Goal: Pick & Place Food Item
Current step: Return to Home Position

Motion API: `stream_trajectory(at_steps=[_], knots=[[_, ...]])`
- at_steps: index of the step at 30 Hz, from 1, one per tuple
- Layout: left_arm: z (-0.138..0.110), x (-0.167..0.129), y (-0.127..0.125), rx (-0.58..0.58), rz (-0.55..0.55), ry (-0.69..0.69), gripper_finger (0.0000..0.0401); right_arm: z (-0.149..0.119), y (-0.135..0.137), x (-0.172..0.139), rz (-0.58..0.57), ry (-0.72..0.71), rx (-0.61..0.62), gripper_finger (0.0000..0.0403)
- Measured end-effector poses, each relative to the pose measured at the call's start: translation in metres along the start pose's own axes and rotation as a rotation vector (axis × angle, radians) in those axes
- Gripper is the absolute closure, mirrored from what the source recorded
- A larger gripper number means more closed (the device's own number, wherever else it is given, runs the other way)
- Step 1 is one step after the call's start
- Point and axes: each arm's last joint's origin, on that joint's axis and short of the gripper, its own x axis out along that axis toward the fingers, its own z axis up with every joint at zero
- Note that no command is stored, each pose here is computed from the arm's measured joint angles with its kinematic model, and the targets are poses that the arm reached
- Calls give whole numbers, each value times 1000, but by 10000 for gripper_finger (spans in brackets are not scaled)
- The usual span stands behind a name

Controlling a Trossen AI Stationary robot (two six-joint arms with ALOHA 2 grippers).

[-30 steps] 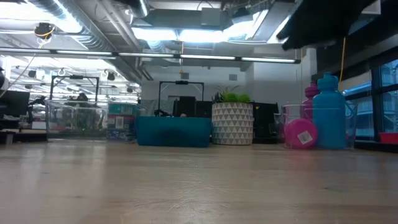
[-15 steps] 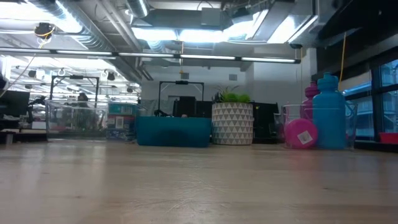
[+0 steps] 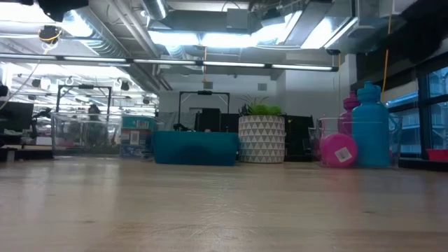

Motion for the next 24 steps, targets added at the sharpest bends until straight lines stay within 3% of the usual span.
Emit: stream_trajectory(at_steps=[4,7,11,16,20,24], knots=[[4,5,0,-48,-32,-12,170,2,-9,21,211,-74,-28,133],[4,13,1,-72,-42,-7,170,-1,-24,34,257,-47,-34,133],[-4,33,0,-104,-118,-105,170,-2,-37,43,301,-43,-22,133],[-43,63,-4,-94,-228,-186,170,-4,-43,45,379,-90,-61,133],[-75,77,-7,-101,-218,-167,170,-23,-56,44,351,-78,-18,133],[-88,81,-11,-89,-257,-184,170,-51,-70,40,382,-166,31,133]])
